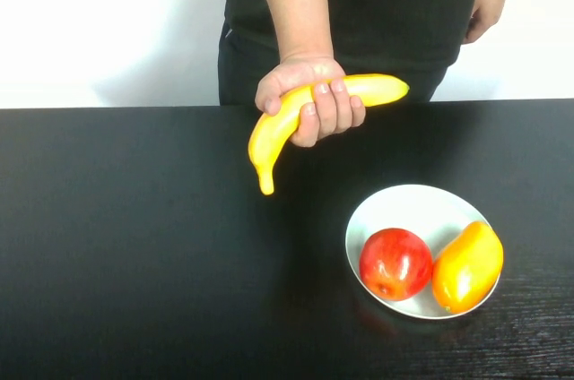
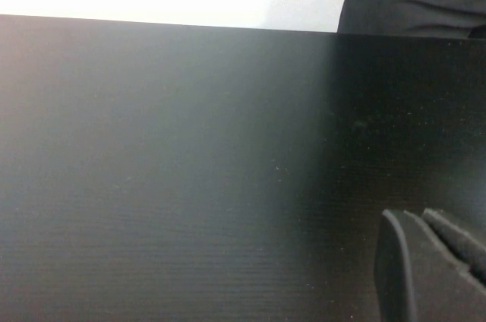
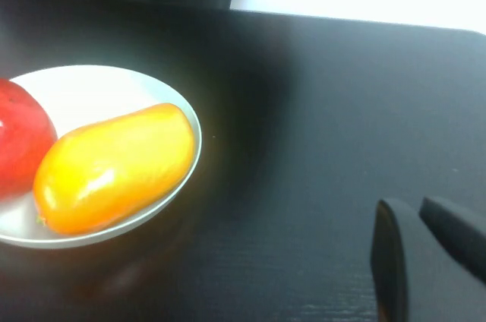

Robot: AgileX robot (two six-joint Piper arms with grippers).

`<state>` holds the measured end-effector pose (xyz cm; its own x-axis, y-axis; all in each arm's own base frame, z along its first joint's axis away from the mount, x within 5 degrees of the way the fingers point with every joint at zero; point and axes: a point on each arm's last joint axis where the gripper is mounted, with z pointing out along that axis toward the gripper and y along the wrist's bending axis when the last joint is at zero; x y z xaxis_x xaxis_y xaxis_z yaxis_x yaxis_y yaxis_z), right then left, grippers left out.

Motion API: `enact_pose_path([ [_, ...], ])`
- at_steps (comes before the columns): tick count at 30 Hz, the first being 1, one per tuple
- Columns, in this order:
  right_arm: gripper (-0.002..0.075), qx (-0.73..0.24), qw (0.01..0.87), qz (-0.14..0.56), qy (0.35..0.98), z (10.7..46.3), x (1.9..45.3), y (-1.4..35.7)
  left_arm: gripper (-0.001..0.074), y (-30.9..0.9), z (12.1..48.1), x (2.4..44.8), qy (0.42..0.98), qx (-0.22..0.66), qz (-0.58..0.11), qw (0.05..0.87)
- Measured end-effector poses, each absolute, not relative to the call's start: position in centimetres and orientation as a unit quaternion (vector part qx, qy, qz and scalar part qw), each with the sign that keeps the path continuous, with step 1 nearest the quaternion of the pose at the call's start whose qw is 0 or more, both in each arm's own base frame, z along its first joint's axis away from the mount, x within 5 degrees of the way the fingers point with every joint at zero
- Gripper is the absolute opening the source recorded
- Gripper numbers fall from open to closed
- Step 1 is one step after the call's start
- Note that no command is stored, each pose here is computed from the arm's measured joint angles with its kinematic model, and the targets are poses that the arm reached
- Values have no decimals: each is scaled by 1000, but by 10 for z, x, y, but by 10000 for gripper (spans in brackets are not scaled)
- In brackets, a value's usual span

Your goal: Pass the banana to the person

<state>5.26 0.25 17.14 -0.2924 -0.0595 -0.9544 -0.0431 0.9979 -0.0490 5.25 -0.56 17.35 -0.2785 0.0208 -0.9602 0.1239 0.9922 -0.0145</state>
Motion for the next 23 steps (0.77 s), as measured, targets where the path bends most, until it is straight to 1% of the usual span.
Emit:
enact_pose_path([
  [23,-7,-27,592,-3,805,171,52,2,-4,-6,174,53,798,45,-43,599],
])
